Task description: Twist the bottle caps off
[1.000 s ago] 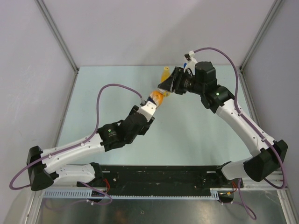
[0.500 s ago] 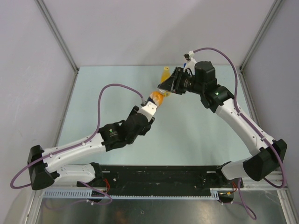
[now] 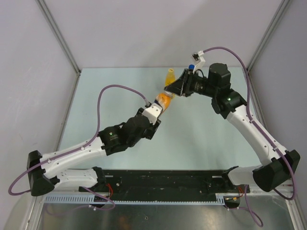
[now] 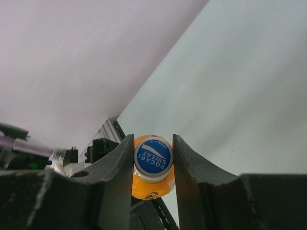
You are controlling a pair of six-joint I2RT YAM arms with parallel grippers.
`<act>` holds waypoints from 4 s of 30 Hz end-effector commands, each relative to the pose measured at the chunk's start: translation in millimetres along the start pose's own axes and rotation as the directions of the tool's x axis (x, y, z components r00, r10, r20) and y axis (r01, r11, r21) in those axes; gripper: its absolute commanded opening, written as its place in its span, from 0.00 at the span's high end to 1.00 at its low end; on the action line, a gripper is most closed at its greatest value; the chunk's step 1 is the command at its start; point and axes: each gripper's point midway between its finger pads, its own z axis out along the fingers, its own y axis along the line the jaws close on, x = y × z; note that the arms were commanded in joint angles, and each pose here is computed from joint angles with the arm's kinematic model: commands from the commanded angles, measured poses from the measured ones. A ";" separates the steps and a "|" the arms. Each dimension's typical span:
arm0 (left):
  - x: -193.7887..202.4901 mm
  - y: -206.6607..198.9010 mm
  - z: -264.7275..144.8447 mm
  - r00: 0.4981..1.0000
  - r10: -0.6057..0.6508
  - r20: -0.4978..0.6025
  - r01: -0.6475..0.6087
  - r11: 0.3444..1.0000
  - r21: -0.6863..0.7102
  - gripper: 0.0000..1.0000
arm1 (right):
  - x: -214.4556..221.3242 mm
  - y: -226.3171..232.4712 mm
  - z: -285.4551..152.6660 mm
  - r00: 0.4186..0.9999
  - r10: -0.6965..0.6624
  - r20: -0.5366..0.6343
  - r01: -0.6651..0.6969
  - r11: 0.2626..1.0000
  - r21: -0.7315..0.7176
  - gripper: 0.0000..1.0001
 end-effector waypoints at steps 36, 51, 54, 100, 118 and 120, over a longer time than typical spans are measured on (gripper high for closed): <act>-95.3 -112.5 -149.3 0.827 -0.282 0.486 -0.351 0.416 0.839 1.00 | 19.2 138.1 -99.6 0.869 -0.460 0.182 0.455 0.598 -0.660 1.00; -83.7 -89.9 -112.5 0.840 -0.266 0.473 -0.242 0.597 0.765 1.00 | -19.2 139.7 -109.3 0.894 -0.361 0.265 0.448 0.698 -0.559 0.43; -78.3 -87.4 -105.4 0.850 -0.250 0.464 -0.227 0.621 0.751 1.00 | -31.2 148.2 -121.3 0.887 -0.341 0.312 0.461 0.696 -0.550 0.37; -23.8 4.9 17.6 0.998 0.022 0.058 -0.015 0.993 -0.114 1.00 | -22.5 -31.5 -16.1 0.994 0.094 0.058 -0.100 0.990 0.098 0.29; -15.5 -1.6 19.2 0.999 0.022 0.039 -0.019 0.997 -0.081 1.00 | -10.7 -24.2 -1.3 0.993 0.119 0.004 -0.119 0.992 0.037 0.90; -14.1 -2.5 18.5 0.999 0.016 0.037 -0.013 0.997 -0.072 1.00 | -10.4 -23.0 -1.3 0.993 0.115 0.000 -0.115 0.993 0.029 0.97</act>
